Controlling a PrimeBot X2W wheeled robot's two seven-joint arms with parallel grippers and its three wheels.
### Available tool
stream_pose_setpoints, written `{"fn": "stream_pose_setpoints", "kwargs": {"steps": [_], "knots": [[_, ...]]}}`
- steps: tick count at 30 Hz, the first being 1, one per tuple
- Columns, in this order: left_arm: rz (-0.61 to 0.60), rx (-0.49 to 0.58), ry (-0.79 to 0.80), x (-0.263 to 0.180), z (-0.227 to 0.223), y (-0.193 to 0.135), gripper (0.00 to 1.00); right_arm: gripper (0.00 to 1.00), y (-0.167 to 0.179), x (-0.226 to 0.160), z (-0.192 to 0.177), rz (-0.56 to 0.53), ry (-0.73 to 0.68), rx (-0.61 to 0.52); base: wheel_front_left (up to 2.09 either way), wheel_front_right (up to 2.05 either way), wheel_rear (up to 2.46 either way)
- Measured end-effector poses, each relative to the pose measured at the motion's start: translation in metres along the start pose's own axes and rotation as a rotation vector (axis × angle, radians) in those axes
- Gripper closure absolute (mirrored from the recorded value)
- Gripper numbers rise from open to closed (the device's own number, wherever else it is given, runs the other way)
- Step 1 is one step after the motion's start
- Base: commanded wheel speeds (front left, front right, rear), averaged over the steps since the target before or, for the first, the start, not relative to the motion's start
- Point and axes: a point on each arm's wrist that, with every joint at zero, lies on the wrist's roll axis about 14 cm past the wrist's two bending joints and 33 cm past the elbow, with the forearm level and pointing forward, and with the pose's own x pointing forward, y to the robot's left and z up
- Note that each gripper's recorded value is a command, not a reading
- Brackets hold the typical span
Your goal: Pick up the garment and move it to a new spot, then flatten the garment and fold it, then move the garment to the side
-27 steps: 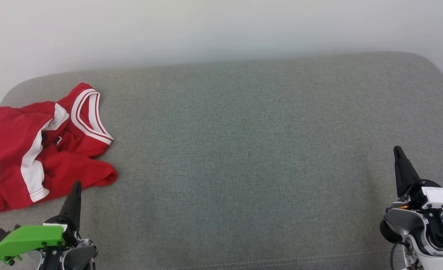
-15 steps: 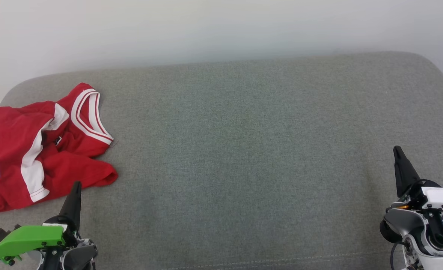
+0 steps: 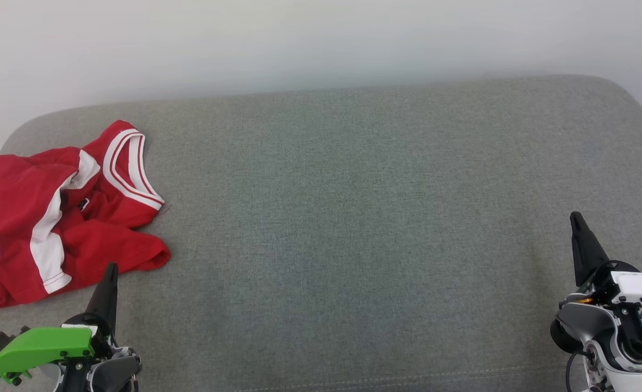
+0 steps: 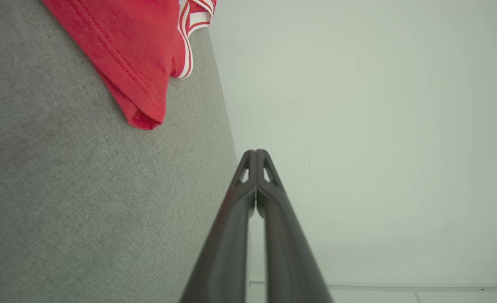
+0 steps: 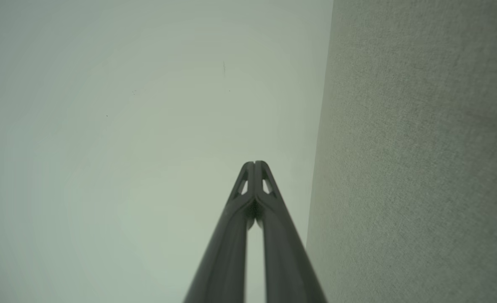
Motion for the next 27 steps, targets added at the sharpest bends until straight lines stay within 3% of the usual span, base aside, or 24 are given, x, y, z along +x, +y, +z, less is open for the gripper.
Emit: {"fn": "stream_pose_setpoints", "kwargs": {"steps": [20, 21, 27], "knots": [[0.000, 0.000, -0.001, 0.000, 0.000, 0.000, 1.00, 1.00, 0.000, 0.000, 0.000, 0.000, 0.000, 0.000, 0.00, 0.00, 0.00], [0.000, 0.000, -0.001, 0.000, 0.000, 0.000, 0.00, 0.00, 0.000, 0.000, 0.000, 0.000, 0.000, 0.000, 0.00, 0.00, 0.00], [0.089, -0.027, 0.001, -0.014, -0.007, 0.031, 0.00, 0.00, -0.033, -0.015, -0.006, -0.098, -0.001, 0.026, 0.00, 0.00, 0.00]]}}
